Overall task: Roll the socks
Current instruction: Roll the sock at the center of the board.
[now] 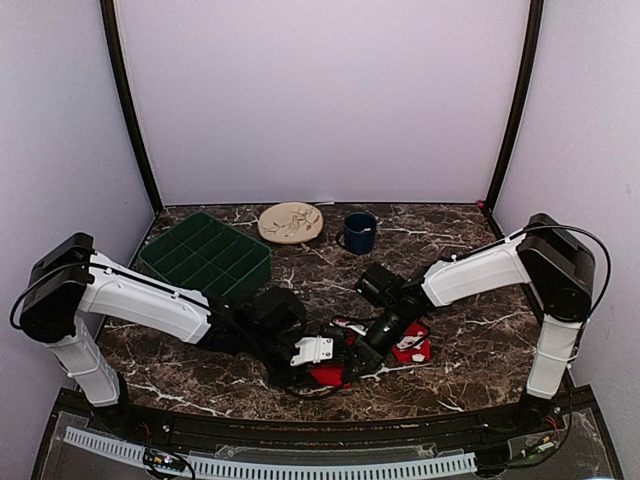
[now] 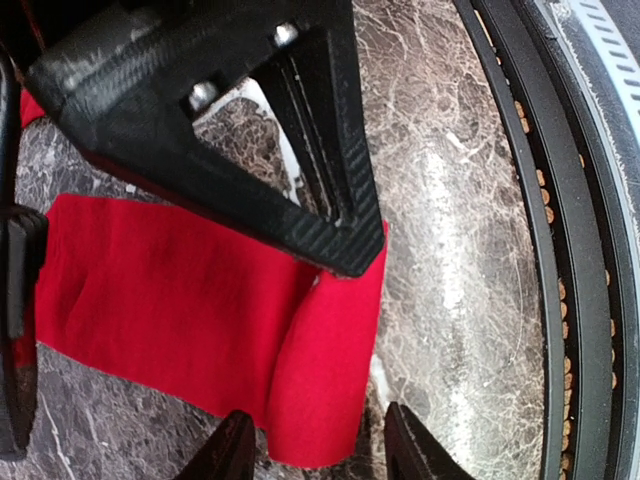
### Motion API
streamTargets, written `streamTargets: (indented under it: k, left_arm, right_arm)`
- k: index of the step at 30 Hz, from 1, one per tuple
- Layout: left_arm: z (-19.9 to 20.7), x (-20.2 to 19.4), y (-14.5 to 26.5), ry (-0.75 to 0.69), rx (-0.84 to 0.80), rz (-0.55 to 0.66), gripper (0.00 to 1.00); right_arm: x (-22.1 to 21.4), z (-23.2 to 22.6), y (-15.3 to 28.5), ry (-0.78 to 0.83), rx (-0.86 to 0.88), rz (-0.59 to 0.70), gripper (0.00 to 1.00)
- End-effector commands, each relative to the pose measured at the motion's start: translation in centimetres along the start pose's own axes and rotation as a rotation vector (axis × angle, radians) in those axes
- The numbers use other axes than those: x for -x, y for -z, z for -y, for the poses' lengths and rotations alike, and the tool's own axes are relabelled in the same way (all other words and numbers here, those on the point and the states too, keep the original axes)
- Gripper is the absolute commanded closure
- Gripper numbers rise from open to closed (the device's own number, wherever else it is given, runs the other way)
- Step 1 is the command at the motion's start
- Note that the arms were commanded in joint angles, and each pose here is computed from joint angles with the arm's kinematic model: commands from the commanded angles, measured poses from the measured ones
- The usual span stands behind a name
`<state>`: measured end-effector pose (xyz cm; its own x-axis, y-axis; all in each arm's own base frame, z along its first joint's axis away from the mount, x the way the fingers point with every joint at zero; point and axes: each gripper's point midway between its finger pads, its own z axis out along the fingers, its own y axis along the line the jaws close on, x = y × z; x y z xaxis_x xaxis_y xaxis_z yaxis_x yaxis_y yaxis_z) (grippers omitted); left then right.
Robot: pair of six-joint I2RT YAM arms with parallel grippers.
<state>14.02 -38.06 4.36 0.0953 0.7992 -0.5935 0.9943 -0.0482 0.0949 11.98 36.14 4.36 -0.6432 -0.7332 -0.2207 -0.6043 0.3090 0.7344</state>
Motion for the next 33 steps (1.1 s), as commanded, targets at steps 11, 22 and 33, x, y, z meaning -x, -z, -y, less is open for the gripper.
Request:
streamTargets:
  k: [11, 22, 33]
  left_arm:
    - [0.8, 1.2, -0.6, -0.040, -0.073, 0.004, 0.53]
    - [0.6, 0.4, -1.4, -0.042, -0.056, -0.035, 0.58]
    - [1.0, 0.1, -1.8, -0.050, -0.075, -0.049, 0.78]
  right_arm:
    - [-0.2, 0.2, -0.2, -0.022, 0.032, 0.009, 1.00]
    - [-0.3, 0.2, -0.1, -0.026, 0.041, 0.008, 1.00]
    - [-0.5, 0.3, -0.3, -0.038, 0.047, 0.007, 1.00]
